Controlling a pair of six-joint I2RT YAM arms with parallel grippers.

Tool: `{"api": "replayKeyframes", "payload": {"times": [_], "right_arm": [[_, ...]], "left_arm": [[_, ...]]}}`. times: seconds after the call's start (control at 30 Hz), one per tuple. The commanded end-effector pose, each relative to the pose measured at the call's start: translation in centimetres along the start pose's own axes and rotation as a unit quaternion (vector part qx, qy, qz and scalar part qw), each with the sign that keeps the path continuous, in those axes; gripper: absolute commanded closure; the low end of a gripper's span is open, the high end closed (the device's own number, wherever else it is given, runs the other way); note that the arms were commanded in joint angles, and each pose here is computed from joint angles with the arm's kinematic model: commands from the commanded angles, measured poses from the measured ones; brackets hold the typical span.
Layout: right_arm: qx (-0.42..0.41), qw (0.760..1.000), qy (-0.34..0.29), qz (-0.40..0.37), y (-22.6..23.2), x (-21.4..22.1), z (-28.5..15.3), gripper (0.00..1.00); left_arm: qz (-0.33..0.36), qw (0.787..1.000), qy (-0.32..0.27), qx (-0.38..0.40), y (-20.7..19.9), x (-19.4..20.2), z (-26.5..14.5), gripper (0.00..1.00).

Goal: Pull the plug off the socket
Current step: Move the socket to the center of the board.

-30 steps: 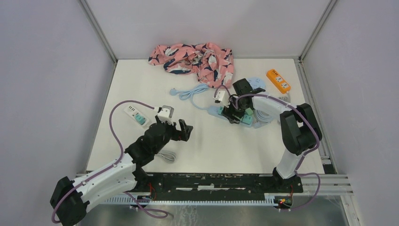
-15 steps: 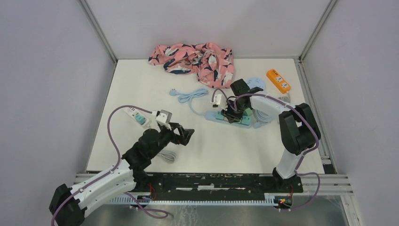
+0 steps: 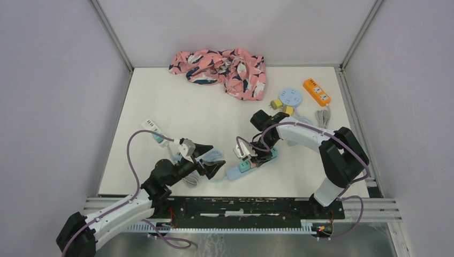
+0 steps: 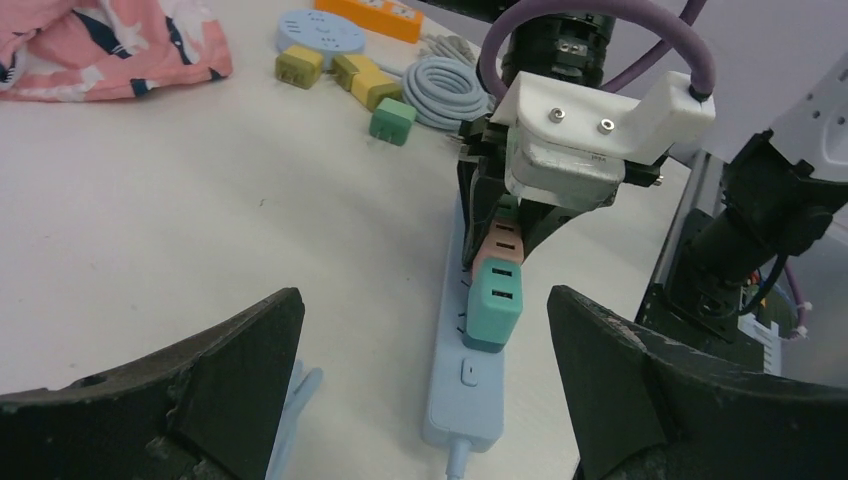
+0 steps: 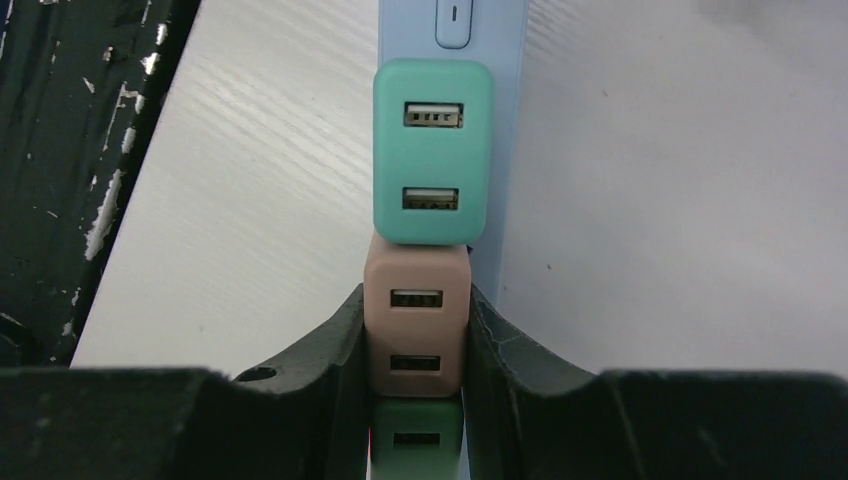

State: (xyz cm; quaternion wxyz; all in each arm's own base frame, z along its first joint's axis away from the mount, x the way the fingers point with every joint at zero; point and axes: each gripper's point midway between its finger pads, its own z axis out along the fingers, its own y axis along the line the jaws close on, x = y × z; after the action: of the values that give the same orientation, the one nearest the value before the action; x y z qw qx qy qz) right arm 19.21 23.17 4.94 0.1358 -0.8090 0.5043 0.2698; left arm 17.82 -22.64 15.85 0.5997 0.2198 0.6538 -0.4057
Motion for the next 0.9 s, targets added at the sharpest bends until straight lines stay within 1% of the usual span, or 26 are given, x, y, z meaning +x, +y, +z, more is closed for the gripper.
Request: {"api": "replayKeyframes", "payload": {"times": [0.0,0.07,0.1,0.13,0.17,0.23,0.27,0.33,0.47,0.53,0.67,0.73,0.8,0.87], "right_arm": [[0.002,0.998,-0.039,-0.052,0.0,-3.2,0.1,0.72],[0.008,0.999,-0.025,-0.033,-0.6,-2.8,0.3,0.72],[0.014,0.999,-0.019,-0.024,-1.0,-2.8,0.3,0.71],[0.021,1.0,-0.014,-0.016,-1.3,-2.6,0.2,0.67],[0.027,1.0,-0.008,-0.011,-1.6,-2.5,0.0,0.61],[0.033,0.999,-0.003,-0.006,-1.7,-2.5,-0.4,0.44],[0.032,0.999,-0.005,-0.006,-1.5,-2.7,-0.8,0.35],[0.028,0.999,-0.022,-0.006,-1.1,-3.4,-1.9,0.21],[0.031,0.997,-0.073,-0.008,0.0,-4.6,-4.5,0.05],[0.039,0.994,-0.103,-0.014,0.5,-5.2,-5.9,0.0],[0.075,0.984,-0.164,-0.01,0.8,-6.5,-8.7,0.0],[0.091,0.975,-0.203,0.01,0.8,-7.2,-9.9,0.0],[0.08,0.966,-0.243,0.027,1.5,-7.6,-10.2,0.0],[0.056,0.961,-0.268,0.021,2.6,-7.8,-10.0,0.0]], "left_arm": [[0.051,0.995,-0.039,0.071,-2.2,-1.5,0.3,0.03],[0.051,0.996,-0.028,0.071,-2.1,-1.0,0.5,0.04],[0.051,0.996,-0.024,0.072,-2.1,-0.8,0.6,0.04],[0.052,0.996,-0.021,0.071,-2.1,-0.6,0.6,0.04],[0.055,0.996,-0.02,0.071,-2.1,-0.5,0.6,0.04],[0.06,0.996,-0.017,0.07,-2.0,-0.2,0.6,0.05],[0.063,0.995,-0.015,0.07,-1.9,0.0,0.6,0.05],[0.071,0.995,-0.012,0.073,-2.0,0.3,0.6,0.05],[0.095,0.992,-0.008,0.087,-2.8,0.9,0.6,0.05],[0.113,0.989,-0.002,0.093,-3.4,1.4,0.7,0.04],[0.16,0.982,0.022,0.102,-4.6,2.9,1.3,0.04],[0.18,0.978,0.035,0.104,-5.1,3.6,1.7,0.04],[0.198,0.974,0.054,0.099,-4.9,4.5,2.1,0.04],[0.215,0.97,0.066,0.095,-4.7,5.3,2.4,0.04]]}}
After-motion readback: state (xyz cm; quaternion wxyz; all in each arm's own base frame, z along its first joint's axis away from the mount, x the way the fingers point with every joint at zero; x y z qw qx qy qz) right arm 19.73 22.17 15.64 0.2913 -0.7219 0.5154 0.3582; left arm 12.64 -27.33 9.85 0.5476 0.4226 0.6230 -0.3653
